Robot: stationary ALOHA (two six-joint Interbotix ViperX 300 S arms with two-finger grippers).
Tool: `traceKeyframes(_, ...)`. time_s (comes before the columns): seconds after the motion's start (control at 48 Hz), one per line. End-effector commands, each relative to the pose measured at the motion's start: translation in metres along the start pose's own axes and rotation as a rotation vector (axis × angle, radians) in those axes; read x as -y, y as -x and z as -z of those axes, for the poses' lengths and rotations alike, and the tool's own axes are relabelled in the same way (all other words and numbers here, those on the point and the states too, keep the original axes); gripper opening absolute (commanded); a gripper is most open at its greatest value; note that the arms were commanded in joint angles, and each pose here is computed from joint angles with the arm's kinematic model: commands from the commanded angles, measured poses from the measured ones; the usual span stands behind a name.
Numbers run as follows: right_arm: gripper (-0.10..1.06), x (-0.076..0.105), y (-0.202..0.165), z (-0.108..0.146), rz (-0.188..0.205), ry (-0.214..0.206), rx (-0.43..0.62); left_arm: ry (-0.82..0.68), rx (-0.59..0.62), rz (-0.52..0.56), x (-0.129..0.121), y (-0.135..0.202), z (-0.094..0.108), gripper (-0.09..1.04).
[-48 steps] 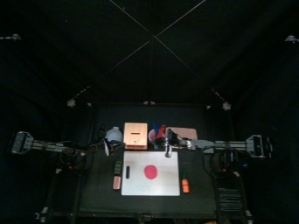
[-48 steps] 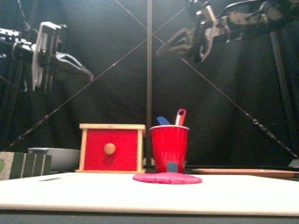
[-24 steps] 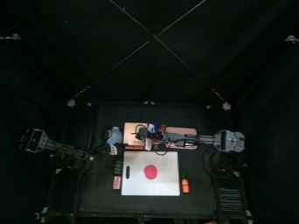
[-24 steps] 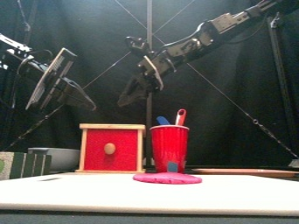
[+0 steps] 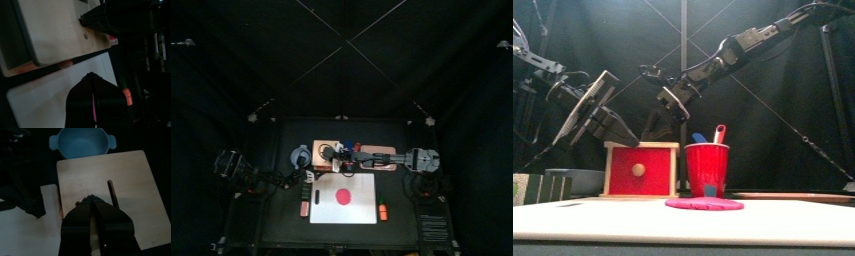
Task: Get the cutter from the drawer then cut the dough then place the extra dough in the bowl
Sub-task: Open the drawer
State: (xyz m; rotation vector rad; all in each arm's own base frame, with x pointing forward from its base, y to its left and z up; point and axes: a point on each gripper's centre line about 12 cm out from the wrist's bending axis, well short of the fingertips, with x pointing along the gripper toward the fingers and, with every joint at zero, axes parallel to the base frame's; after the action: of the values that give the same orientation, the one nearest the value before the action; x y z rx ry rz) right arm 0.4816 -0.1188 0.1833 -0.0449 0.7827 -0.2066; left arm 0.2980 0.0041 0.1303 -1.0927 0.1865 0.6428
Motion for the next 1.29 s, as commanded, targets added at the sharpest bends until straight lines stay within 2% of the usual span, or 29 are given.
traceKeyframes(0.021,0.03,-0.001,0.004,-0.002,0.001,0.007,-0.011,0.012,0.005,0.030,0.011,-0.001,0.001,0.34)
traceKeyframes(0.146,0.03,-0.001,0.005,-0.001,0.000,0.007,-0.023,0.043,-0.001,0.029,0.016,-0.001,0.003,0.63)
traceKeyframes(0.25,0.03,-0.004,0.005,0.000,-0.003,0.010,-0.033,0.117,0.012,-0.014,0.012,-0.002,0.002,0.80)
traceKeyframes(0.312,0.03,-0.003,0.005,0.000,-0.003,0.010,-0.034,0.166,0.024,-0.050,0.007,-0.002,0.002,0.85)
traceKeyframes(0.667,0.03,-0.004,0.005,0.001,-0.003,0.006,-0.037,0.171,0.054,-0.138,-0.009,-0.024,0.007,0.85)
traceKeyframes(0.833,0.03,-0.006,0.005,0.002,-0.007,0.011,-0.045,0.167,0.083,-0.177,-0.018,-0.034,0.001,0.85)
traceKeyframes(1.062,0.03,-0.006,0.005,0.003,-0.007,0.009,-0.051,0.171,0.119,-0.164,-0.016,-0.036,-0.005,0.83)
traceKeyframes(1.292,0.03,-0.006,0.005,0.003,-0.007,0.003,-0.052,0.175,0.143,-0.162,-0.015,-0.041,-0.010,0.75)
